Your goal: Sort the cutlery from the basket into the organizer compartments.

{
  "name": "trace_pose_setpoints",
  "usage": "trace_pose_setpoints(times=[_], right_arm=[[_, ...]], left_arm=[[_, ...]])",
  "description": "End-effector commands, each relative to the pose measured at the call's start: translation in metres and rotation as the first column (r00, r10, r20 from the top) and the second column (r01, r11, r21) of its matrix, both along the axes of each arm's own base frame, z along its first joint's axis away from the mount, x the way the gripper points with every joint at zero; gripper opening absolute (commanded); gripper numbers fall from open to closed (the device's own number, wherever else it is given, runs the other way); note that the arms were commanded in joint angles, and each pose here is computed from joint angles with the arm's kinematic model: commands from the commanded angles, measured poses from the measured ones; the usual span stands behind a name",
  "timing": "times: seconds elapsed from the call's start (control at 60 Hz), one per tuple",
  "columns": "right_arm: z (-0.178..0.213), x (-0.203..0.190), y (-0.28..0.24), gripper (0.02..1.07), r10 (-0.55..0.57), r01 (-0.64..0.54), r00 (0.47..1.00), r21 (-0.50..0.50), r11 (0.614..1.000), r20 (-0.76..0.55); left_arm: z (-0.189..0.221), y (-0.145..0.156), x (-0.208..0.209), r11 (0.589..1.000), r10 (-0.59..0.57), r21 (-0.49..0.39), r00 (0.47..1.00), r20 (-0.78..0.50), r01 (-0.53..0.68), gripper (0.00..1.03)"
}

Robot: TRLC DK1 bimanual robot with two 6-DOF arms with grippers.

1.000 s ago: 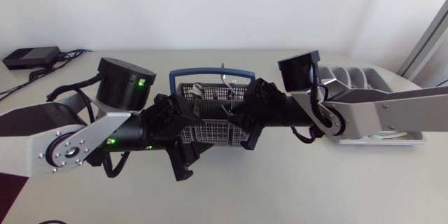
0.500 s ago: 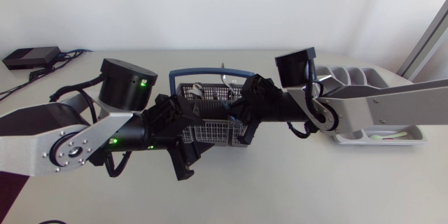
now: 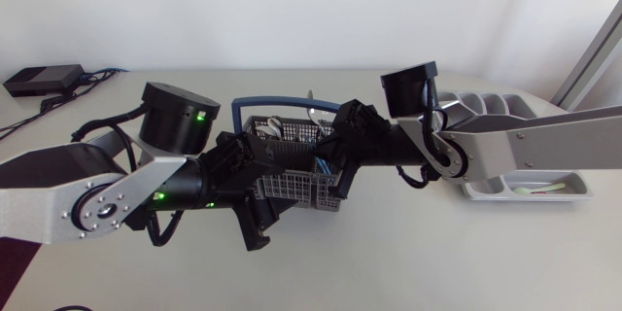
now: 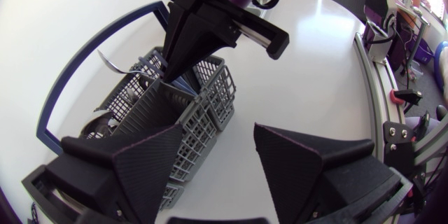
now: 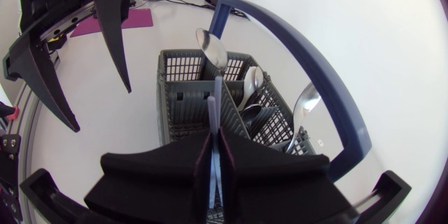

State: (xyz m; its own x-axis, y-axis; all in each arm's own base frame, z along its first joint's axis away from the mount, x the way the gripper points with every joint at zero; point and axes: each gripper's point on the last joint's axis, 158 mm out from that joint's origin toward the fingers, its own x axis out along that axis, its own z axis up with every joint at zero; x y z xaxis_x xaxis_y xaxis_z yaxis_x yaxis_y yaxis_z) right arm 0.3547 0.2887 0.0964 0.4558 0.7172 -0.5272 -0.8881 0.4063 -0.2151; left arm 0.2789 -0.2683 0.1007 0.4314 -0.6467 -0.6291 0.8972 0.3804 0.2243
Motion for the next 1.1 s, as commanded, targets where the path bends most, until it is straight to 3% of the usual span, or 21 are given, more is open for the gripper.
trace_pose_setpoints(times=[0.0, 0.25, 0.65, 1.083], right_arm=[[-0.011, -0.013, 0.001, 0.08, 0.021, -0.022, 0.999, -0.014, 1.0, -0.044], [0.007, -0.031, 0.009, 0.08, 0.049, -0.049, 0.999, -0.009, 0.999, -0.019], [0.004, -0.057, 0.015, 0.08, 0.08, -0.076, 0.996, -0.09, 0.993, 0.045], [0.037, -0.058, 0.012, 0.08, 0.067, -0.062, 0.994, -0.061, 0.996, 0.088]], left_arm=[[-0.011, 0.001, -0.004, 1.0, 0.008, 0.003, 0.999, -0.034, -0.008, 0.7], [-0.012, -0.002, -0.006, 1.0, 0.0, 0.0, 0.999, -0.034, 0.0, 0.7], [-0.012, -0.005, -0.007, 1.0, -0.007, -0.001, 0.999, -0.033, 0.007, 0.7], [-0.011, -0.006, -0.005, 1.0, -0.006, -0.005, 1.0, -0.026, 0.006, 0.7]])
